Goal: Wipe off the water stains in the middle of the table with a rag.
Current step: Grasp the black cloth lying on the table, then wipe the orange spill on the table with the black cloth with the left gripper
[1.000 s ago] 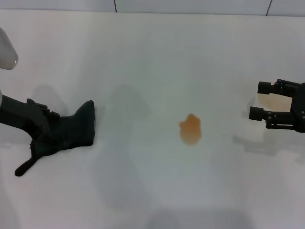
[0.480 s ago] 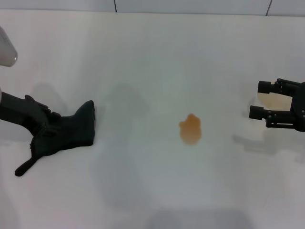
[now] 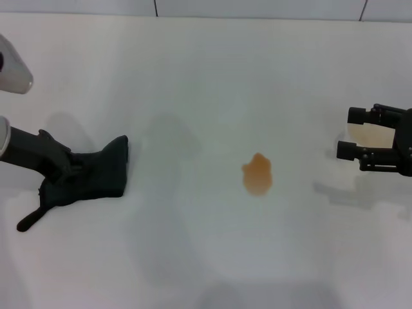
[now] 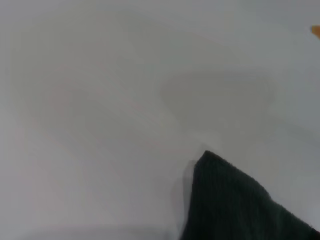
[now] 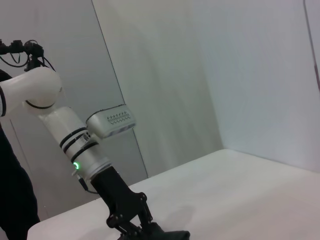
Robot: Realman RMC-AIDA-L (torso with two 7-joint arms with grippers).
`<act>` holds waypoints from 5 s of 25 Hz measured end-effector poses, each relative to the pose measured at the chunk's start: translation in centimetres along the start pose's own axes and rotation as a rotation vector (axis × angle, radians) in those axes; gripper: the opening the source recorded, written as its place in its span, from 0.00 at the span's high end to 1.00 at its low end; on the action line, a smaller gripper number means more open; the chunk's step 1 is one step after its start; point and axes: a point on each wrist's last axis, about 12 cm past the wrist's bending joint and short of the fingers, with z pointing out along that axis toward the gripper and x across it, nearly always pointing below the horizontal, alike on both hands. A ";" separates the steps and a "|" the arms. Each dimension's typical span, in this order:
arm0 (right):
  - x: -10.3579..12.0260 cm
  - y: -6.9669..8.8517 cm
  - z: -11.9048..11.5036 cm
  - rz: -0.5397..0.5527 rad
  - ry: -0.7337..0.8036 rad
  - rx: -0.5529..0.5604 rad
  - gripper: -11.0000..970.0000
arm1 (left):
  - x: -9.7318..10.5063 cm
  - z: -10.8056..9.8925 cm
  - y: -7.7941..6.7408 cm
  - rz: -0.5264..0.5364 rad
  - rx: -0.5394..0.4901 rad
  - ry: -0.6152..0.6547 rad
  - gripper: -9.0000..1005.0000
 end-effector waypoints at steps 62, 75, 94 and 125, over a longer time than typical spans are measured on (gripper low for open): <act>-1.1 -0.1 0.6 -0.030 0.003 -0.018 0.13 | -14.2 8.0 -6.4 0.398 0.108 -0.236 0.92; -1.0 0.0 0.8 -0.030 0.008 -0.028 0.13 | -13.8 7.9 -8.2 0.432 0.264 -0.245 0.92; -1.4 -0.2 1.2 -0.038 -0.002 -0.031 0.13 | -12.6 8.6 -8.0 0.446 0.250 -0.220 0.91; -1.2 0.0 1.3 -0.023 0.005 -0.042 0.13 | -14.1 9.7 -7.4 0.561 0.075 -0.161 0.90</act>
